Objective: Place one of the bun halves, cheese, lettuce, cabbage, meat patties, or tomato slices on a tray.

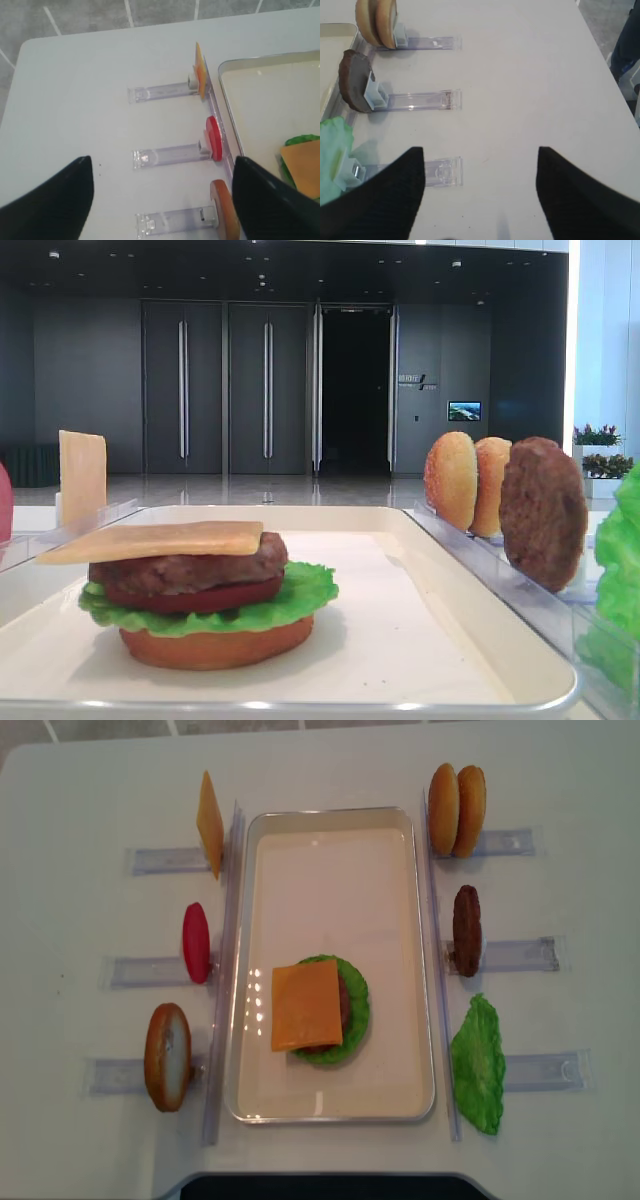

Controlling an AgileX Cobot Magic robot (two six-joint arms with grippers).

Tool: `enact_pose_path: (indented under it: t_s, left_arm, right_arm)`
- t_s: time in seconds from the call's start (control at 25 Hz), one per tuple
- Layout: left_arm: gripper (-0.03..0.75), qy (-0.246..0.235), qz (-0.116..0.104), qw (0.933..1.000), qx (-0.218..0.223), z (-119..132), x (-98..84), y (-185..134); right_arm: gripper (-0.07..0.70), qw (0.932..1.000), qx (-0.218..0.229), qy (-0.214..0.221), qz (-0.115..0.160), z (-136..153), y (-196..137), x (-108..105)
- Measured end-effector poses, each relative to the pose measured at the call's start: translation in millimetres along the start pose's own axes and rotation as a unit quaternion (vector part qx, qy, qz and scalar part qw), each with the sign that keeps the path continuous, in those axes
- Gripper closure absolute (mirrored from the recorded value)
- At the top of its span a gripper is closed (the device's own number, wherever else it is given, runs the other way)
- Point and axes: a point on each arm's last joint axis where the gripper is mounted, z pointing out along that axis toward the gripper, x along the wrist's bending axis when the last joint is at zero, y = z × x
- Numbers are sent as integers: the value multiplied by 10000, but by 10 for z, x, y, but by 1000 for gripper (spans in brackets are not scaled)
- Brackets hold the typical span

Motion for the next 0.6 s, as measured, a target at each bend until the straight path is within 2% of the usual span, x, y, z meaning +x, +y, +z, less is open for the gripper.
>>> enact_pose_path:
  t_s: [0.32, 0.6]
  left_arm:
    - [52, -56, -49, 9995, -296, -43, -121, -612]
    - [52, -121, -72, 9972, -731, -138, -195, -885]
  right_arm:
    - [150, 10000, 0, 0, 0, 0, 0, 0]
    - [150, 10000, 0, 0, 0, 0, 0, 0]
